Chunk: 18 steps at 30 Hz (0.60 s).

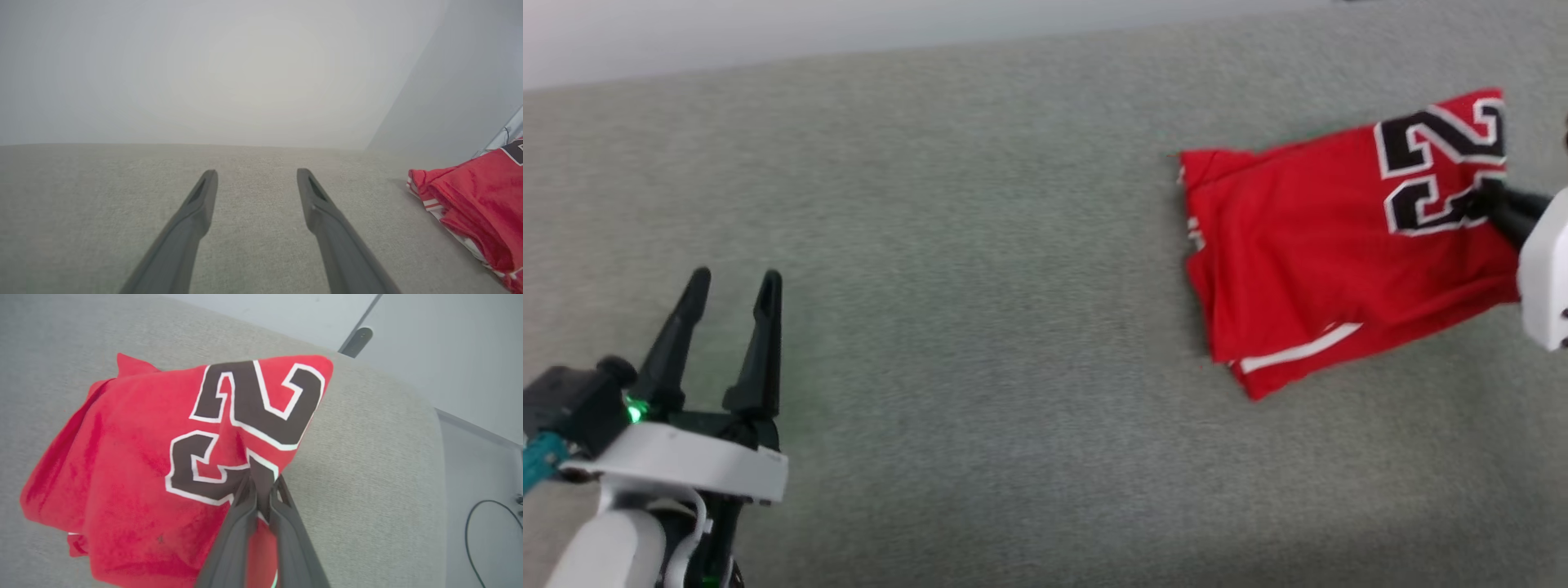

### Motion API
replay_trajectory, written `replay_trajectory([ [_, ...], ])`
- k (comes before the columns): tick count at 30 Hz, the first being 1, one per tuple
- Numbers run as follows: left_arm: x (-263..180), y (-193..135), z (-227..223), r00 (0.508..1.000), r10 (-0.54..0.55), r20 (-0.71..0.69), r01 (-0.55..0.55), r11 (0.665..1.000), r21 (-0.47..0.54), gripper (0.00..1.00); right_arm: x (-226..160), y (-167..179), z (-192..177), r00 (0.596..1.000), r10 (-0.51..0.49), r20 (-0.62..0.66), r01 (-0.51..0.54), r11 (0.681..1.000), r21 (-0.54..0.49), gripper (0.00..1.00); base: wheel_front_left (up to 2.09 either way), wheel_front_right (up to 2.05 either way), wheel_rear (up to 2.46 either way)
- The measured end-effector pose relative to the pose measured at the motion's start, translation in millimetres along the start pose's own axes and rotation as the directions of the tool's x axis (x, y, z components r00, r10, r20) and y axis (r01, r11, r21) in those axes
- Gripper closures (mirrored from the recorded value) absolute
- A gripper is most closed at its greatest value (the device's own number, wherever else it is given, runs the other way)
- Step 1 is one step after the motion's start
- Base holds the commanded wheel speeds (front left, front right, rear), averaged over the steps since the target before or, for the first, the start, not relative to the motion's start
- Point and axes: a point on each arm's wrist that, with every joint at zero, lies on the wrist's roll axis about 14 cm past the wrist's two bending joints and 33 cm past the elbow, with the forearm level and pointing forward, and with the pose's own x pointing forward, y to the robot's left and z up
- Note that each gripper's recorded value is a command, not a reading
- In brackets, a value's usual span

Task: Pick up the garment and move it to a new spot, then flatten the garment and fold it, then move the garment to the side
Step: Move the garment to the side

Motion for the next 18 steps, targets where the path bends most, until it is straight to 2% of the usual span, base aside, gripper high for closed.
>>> replay_trajectory([
  [8,38,-26,-22,0.993,-0.108,-0.040,0.108,0.994,-0.013,0.00,-7,-66,-6,0.988,-0.157,0.014,0.157,0.987,-0.038,1.00,0.00,0.00,0.00],
  [18,65,-36,-52,0.982,-0.168,-0.090,0.166,0.986,-0.032,0.00,-3,-134,-26,0.949,-0.314,-0.020,0.310,0.943,-0.121,1.00,0.00,0.00,0.00],
])
